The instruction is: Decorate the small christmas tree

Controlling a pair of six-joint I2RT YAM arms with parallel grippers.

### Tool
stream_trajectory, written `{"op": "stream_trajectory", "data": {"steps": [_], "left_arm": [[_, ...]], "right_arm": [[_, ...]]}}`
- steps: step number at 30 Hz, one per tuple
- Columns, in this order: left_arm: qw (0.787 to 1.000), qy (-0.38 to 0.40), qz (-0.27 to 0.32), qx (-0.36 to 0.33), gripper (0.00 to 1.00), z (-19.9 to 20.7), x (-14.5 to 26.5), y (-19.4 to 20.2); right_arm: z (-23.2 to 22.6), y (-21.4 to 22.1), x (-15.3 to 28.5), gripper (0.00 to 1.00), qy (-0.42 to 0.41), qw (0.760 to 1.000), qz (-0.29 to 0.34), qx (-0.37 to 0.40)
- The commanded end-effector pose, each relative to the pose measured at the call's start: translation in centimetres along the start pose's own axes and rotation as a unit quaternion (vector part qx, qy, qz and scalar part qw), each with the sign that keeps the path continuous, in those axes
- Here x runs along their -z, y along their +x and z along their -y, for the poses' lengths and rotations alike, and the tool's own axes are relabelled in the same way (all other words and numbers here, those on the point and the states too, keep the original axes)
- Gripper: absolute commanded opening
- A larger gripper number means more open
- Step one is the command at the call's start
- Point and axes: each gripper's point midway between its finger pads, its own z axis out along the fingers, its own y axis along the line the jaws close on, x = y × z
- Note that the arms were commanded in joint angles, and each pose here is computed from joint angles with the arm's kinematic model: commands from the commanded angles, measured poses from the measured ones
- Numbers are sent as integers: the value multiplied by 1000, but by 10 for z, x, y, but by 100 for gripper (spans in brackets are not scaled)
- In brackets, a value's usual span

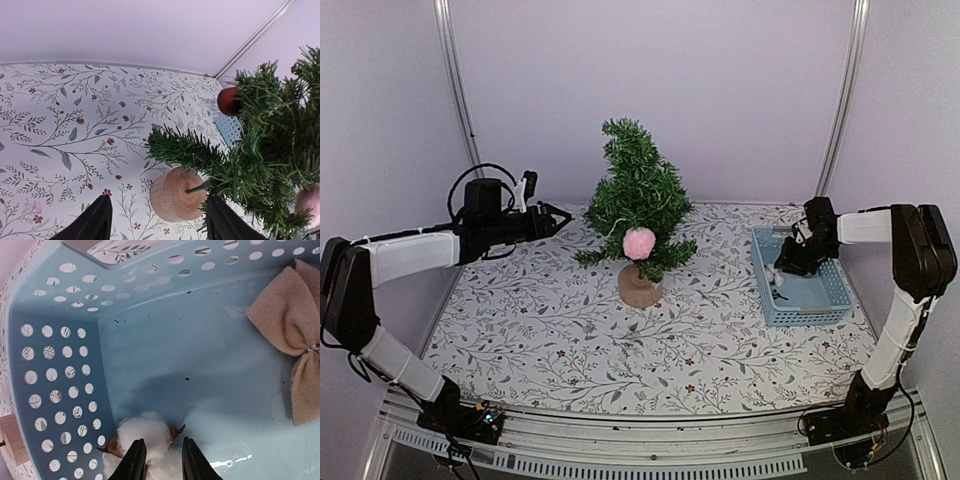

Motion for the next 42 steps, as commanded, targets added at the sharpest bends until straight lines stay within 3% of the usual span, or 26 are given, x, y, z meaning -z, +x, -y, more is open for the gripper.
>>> {"op": "stream_trajectory", "data": {"steps": [1,11,20,26,38,42], "left_arm": [[1000,-11,10,-5,66,-4,-2,-14],[1000,-17,3,3,66,-9,-6,-9],[1000,-14,-2,-1,66,-7,-8,-10],[1000,-13,-2,-4,66,-4,-8,-12],[1000,-12,-6,-2,66,-1,-10,-8],[1000,-12,-5,-4,66,-1,-11,-8]], "right_arm": [[-1,3,-18,28,-16,1000,-17,17],[2,23,-33,29,-32,998,-49,14],[-11,10,3,38,-43,998,-24,25],[2,20,2,43,-33,999,-37,20],[6,49,-5,35,-48,995,-79,25],[4,48,-5,20,-55,995,-80,29]]}}
